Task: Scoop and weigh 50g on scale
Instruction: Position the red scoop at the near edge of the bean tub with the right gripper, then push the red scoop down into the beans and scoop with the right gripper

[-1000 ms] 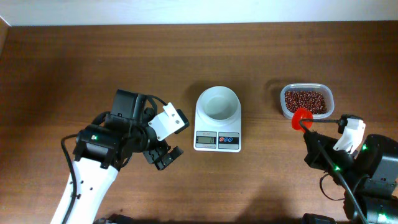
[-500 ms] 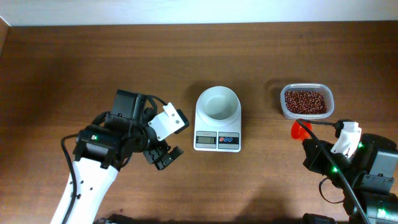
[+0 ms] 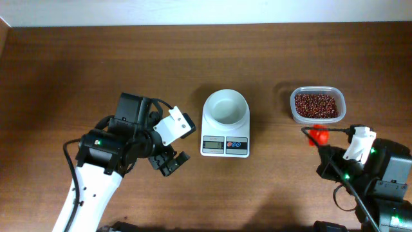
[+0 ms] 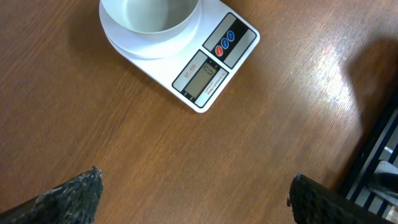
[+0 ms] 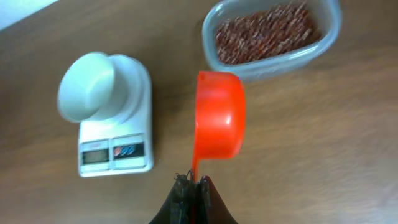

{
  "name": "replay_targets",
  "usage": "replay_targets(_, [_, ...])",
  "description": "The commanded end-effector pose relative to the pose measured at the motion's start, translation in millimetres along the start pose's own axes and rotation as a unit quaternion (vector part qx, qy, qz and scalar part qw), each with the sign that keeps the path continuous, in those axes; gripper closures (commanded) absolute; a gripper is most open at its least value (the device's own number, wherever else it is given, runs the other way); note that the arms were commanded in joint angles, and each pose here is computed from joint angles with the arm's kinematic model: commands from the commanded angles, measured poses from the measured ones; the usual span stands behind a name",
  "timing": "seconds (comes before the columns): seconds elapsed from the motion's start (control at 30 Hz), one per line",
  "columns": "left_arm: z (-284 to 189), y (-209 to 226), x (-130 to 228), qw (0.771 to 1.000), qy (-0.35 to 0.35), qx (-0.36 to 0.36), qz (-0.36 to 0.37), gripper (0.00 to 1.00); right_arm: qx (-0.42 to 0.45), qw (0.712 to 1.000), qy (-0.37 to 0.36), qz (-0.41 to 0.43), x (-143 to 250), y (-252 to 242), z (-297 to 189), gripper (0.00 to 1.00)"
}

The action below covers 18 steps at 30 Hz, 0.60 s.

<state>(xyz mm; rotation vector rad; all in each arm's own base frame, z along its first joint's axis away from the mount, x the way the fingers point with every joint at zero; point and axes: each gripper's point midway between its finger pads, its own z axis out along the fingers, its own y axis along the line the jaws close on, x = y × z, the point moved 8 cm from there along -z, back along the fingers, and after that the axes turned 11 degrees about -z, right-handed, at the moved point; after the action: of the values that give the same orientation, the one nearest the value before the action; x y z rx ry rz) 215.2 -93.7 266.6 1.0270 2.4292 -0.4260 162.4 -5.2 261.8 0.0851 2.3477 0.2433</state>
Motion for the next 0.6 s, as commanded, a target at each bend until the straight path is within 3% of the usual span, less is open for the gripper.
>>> replay_targets(0.0, [-6, 0, -5, 1.000, -0.015, 0.001, 0.010, 0.01, 0.046, 0.997, -0.049, -0.041, -23, -7, -6, 0.96])
replay_targets(0.1, [-6, 0, -5, 1.000, -0.015, 0.001, 0.010, 0.01, 0.051, 0.996, -0.057, -0.043, -47, -9, -4, 0.96])
replay_targets(0.3, [-6, 0, -5, 1.000, -0.016, 0.001, 0.010, 0.01, 0.059, 0.997, -0.005, -0.043, -97, -16, 14, 0.96])
replay_targets(0.43, [-6, 0, -5, 1.000, -0.015, 0.001, 0.010, 0.01, 0.069, 0.994, 0.063, -0.064, -128, -24, 31, 0.96])
replay_targets(0.57, [-6, 0, -5, 1.000, -0.015, 0.001, 0.010, 0.01, 0.099, 0.984, 0.127, -0.080, -134, -38, 52, 0.96])
